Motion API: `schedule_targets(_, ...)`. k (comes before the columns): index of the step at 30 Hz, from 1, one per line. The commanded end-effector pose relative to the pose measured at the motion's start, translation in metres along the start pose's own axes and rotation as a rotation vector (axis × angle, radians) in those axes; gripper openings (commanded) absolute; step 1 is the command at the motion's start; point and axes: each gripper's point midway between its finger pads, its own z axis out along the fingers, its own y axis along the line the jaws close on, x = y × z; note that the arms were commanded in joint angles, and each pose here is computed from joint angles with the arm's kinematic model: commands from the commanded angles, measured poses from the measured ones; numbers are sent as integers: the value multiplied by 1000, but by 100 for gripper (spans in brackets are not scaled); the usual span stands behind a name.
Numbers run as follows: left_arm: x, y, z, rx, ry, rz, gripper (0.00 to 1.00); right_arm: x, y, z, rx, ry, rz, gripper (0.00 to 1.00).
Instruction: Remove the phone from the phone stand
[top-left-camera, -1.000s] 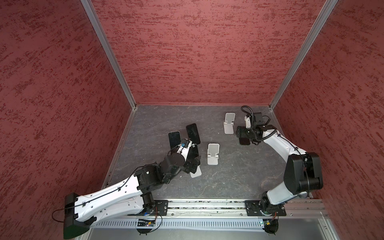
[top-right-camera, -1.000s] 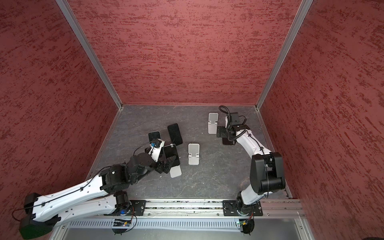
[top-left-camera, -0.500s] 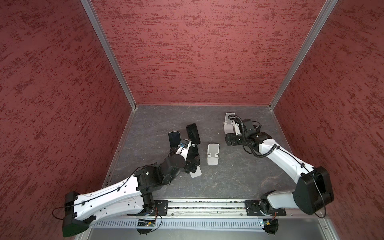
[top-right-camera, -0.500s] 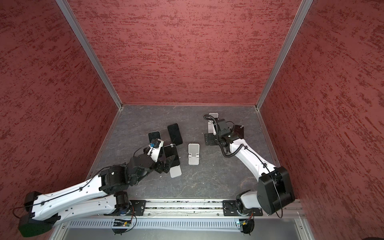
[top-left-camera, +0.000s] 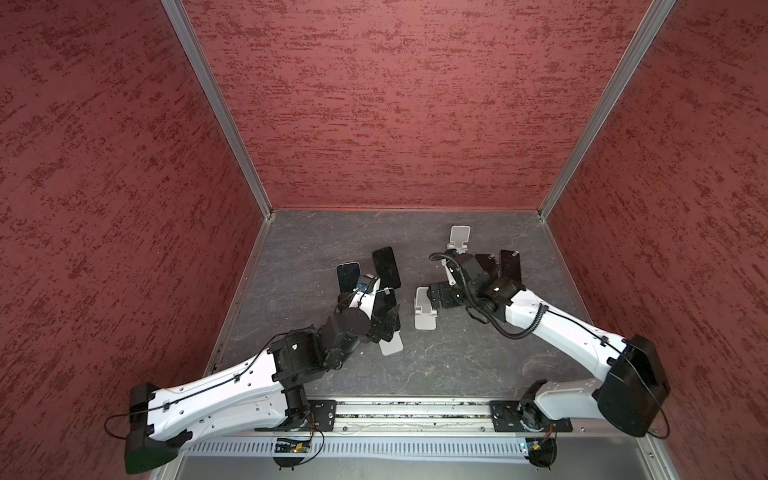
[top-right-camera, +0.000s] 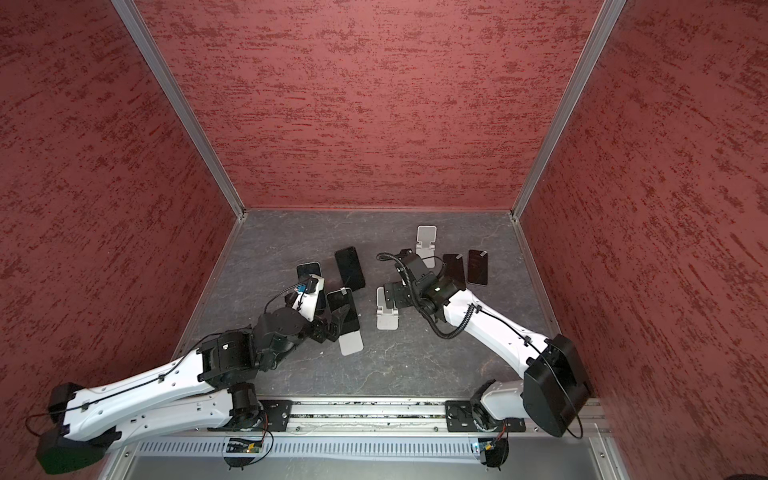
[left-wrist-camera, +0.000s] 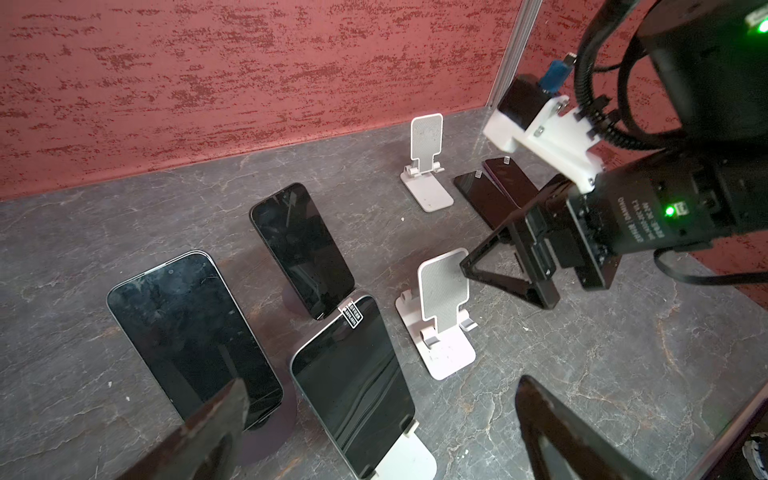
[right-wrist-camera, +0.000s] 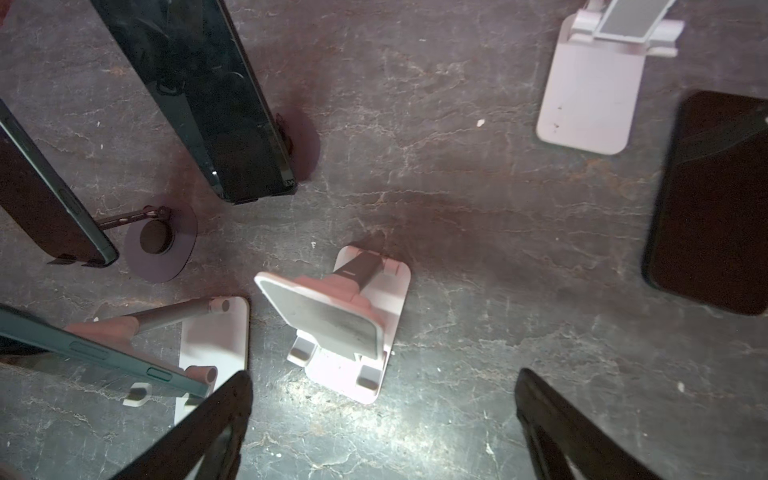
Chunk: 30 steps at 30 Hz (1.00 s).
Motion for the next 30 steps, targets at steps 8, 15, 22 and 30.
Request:
schedule_targets(8,-3,6,-7,-2,-36,-36,100,-7,25,25,124,-31,-7,99)
schedule_targets(15,-3,8,-8,-5,-41,-30,100,-9,29,34,135,-61,35,99)
schedule_targets(22,-1,9,-9,1,-38,-34,100,-6,25,43,171,-70,77,93)
schedule_targets(30,5,14,-12,-4,-34,-50,99,-6,20,52,220,-75,109,80)
